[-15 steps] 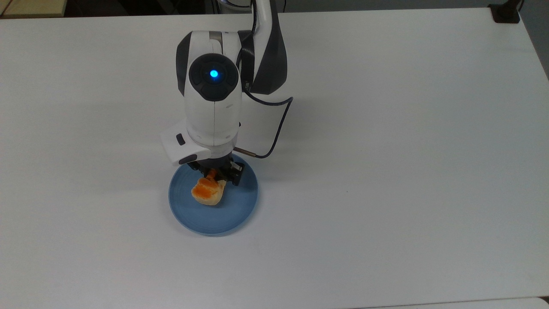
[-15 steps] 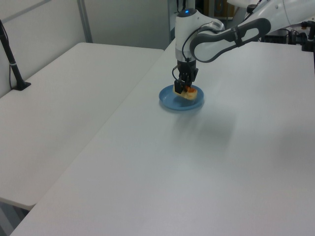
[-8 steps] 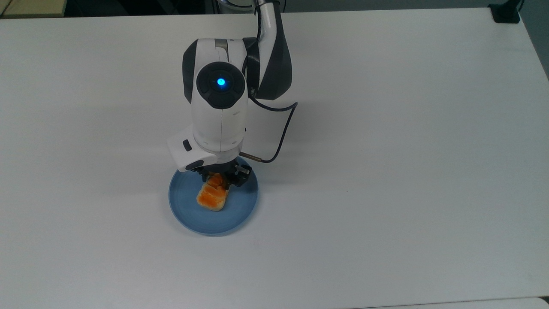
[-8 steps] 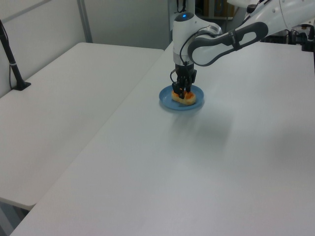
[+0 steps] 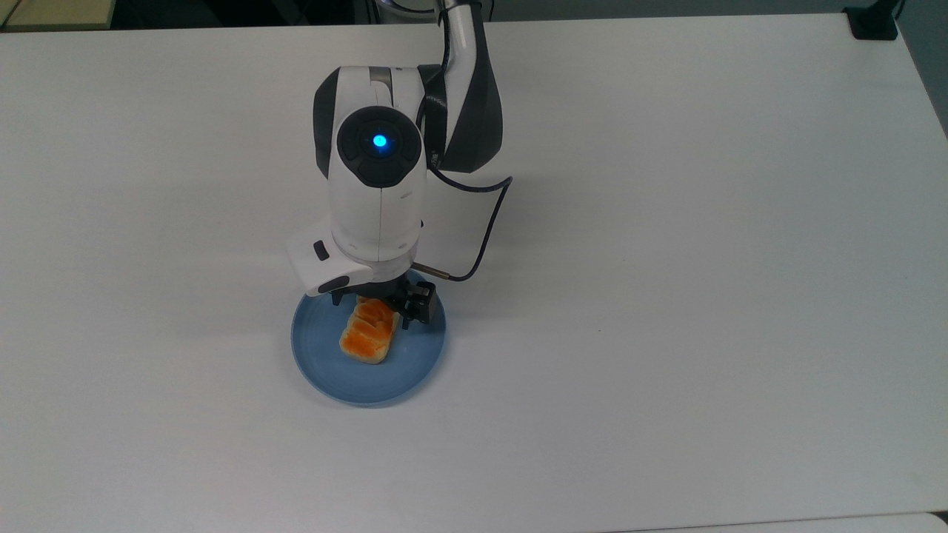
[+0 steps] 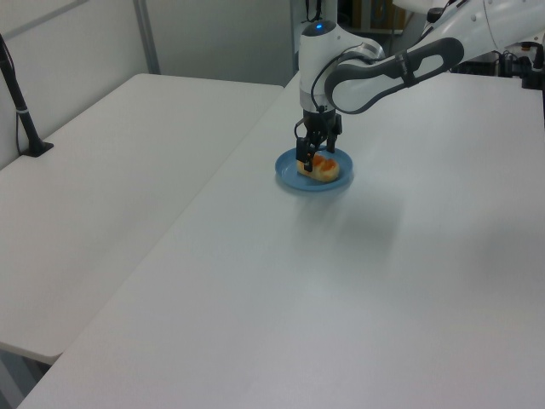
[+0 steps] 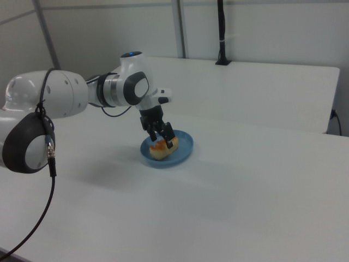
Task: Put the bread on a plate
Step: 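Lower the bread roll onto the blue plate and open the gripper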
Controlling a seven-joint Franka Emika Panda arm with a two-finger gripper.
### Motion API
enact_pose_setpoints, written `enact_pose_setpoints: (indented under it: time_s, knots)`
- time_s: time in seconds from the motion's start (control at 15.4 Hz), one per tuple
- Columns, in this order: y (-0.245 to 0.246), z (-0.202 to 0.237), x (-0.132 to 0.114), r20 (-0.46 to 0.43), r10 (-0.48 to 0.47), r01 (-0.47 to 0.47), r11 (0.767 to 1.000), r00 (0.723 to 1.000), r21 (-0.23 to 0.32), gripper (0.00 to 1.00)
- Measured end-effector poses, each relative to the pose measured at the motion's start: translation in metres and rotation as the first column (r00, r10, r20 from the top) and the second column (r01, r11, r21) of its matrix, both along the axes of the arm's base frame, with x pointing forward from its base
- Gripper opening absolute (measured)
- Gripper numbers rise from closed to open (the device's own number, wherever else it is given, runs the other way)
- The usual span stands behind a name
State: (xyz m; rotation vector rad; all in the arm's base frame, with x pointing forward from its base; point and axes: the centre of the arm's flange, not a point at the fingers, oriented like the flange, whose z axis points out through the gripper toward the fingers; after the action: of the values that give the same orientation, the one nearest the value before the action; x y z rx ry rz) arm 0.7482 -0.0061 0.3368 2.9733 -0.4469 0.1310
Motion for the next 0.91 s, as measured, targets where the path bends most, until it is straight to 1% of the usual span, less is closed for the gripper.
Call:
enact_pose_setpoints:
  time_s: [0.52, 0.65, 0.78, 0.91]
  knots:
    - [-0.002, 0.01, 0.003, 0.018, -0.003, 0.003, 1.0, 1.0, -0.002, 1.0]
    - [-0.003, 0.019, 0.003, 0.029, -0.005, 0.006, 1.0, 1.0, -0.003, 1.0]
    - [-0.004, 0.031, 0.0, 0.014, -0.012, 0.012, 1.0, 1.0, -0.008, 1.0]
    - [-0.006, 0.051, -0.006, -0.005, -0.023, 0.022, 1.0, 1.0, -0.014, 1.0]
